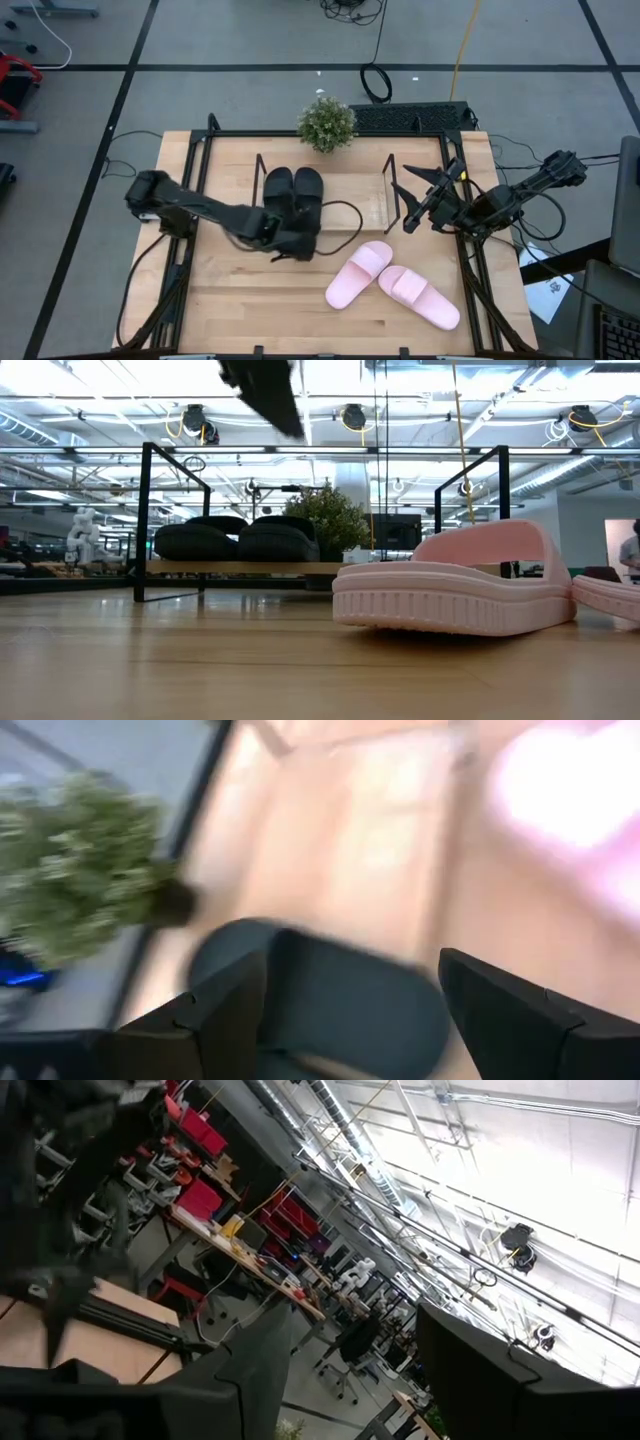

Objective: Pick and place slides into the shelf
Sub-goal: Put the left pink slide on the shelf

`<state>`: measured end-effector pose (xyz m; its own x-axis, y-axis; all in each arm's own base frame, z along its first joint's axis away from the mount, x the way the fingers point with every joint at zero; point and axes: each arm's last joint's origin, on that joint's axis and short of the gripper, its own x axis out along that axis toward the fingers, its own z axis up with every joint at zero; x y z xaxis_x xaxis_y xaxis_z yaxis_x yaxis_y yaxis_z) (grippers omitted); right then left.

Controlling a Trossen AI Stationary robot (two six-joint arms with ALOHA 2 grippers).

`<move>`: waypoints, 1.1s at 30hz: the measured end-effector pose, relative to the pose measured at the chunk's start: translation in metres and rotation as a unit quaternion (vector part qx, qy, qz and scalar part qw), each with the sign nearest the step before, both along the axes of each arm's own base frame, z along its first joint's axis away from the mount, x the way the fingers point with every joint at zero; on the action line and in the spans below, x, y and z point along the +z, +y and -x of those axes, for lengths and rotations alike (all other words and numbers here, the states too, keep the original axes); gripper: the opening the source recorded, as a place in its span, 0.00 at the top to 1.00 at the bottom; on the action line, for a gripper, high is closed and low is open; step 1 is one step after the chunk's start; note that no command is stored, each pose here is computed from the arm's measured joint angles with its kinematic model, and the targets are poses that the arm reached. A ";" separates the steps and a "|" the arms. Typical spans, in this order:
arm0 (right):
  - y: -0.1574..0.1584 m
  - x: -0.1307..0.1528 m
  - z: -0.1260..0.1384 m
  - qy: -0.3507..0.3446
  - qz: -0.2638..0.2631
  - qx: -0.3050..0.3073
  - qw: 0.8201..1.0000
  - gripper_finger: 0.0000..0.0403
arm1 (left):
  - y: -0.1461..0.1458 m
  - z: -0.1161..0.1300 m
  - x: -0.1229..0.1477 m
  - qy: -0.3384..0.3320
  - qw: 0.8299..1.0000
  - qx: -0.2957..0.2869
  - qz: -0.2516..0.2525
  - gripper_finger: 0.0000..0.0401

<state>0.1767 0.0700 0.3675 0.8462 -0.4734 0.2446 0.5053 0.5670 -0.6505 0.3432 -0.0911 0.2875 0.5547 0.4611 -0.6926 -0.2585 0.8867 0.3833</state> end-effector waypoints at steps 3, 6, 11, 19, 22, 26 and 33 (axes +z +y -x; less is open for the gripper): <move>0.001 -0.003 -0.001 0.007 -0.007 0.004 1.000 0.49 | -0.020 0.005 0.013 -0.047 0.997 -0.039 0.053 0.28; 0.002 -0.008 -0.003 0.026 -0.013 0.010 1.000 0.49 | -0.043 0.005 0.019 -0.086 0.990 -0.082 0.075 0.28; 0.003 -0.012 -0.004 0.038 -0.018 0.014 0.999 0.49 | -0.075 -0.006 0.005 -0.108 0.982 -0.143 0.064 0.28; 0.002 -0.007 -0.002 0.015 -0.022 0.011 1.000 0.49 | -0.080 -0.043 -0.055 -0.064 0.984 -0.165 0.007 0.32; 0.002 -0.007 -0.002 0.016 -0.021 0.010 1.000 0.49 | -0.076 -0.059 -0.069 -0.079 0.983 -0.166 0.004 0.33; 0.002 -0.007 -0.002 0.018 -0.020 0.009 1.000 0.49 | -0.071 -0.074 -0.090 -0.077 0.980 -0.180 -0.016 0.34; 0.002 -0.007 -0.002 0.019 -0.024 -0.002 1.000 0.49 | -0.071 -0.098 -0.112 -0.046 0.977 -0.204 -0.052 0.35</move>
<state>0.1786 0.0717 0.3601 0.8526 -0.4873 0.1886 0.4828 0.5966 -0.6411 0.4412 -0.1623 0.1759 0.7647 0.2547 -0.5919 0.0695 0.8806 0.4687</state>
